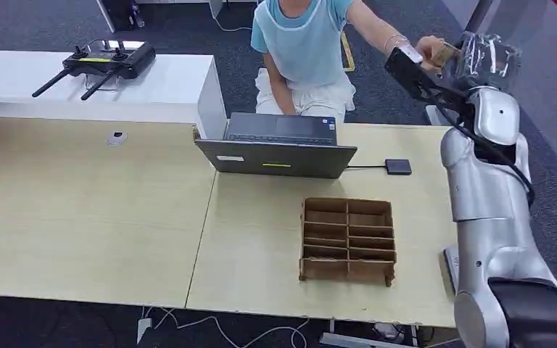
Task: Pass the card to the sensor for recognition and then transmit it.
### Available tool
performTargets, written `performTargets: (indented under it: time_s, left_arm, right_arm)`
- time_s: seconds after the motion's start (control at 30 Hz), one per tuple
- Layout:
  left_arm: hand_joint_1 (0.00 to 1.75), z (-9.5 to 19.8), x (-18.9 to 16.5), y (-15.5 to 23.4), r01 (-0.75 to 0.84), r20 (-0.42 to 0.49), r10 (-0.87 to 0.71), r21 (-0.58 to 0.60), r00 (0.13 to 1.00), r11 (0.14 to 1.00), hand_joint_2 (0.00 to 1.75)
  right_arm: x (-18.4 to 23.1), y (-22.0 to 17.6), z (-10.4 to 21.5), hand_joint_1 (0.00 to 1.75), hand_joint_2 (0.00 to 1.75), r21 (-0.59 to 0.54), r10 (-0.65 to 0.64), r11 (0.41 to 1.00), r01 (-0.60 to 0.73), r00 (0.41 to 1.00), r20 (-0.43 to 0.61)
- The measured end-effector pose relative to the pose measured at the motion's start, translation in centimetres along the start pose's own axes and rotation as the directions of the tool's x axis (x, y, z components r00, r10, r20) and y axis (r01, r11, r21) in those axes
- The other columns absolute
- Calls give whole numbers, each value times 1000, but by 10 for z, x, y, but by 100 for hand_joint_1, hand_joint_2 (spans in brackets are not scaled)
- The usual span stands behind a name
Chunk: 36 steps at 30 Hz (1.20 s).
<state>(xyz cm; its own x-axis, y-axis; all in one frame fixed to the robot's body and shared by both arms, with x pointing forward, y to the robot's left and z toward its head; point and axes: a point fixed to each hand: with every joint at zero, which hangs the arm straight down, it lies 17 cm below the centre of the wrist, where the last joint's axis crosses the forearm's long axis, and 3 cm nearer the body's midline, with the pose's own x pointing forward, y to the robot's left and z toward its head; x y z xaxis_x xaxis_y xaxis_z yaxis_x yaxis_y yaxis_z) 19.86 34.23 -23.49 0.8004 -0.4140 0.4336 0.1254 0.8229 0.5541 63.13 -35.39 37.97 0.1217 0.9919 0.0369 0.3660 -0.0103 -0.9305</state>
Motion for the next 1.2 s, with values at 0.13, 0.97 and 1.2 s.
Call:
performTargets:
  time_s: [0.13,0.97,1.2]
  left_arm:
    - [0,0,0,1,-3,-1,3,5,1000,1000,0]
    - [0,1,-9,7,-55,-29,56,41,998,998,0]
    - [0,5,-35,16,-101,-70,107,80,992,992,0]
  right_arm:
    - [-4,-1,0,175,175,-3,6,1000,-6,1000,-4]
    - [55,-46,19,175,175,-27,-467,878,477,869,166]
    - [60,-73,48,175,175,133,-889,421,897,379,257]
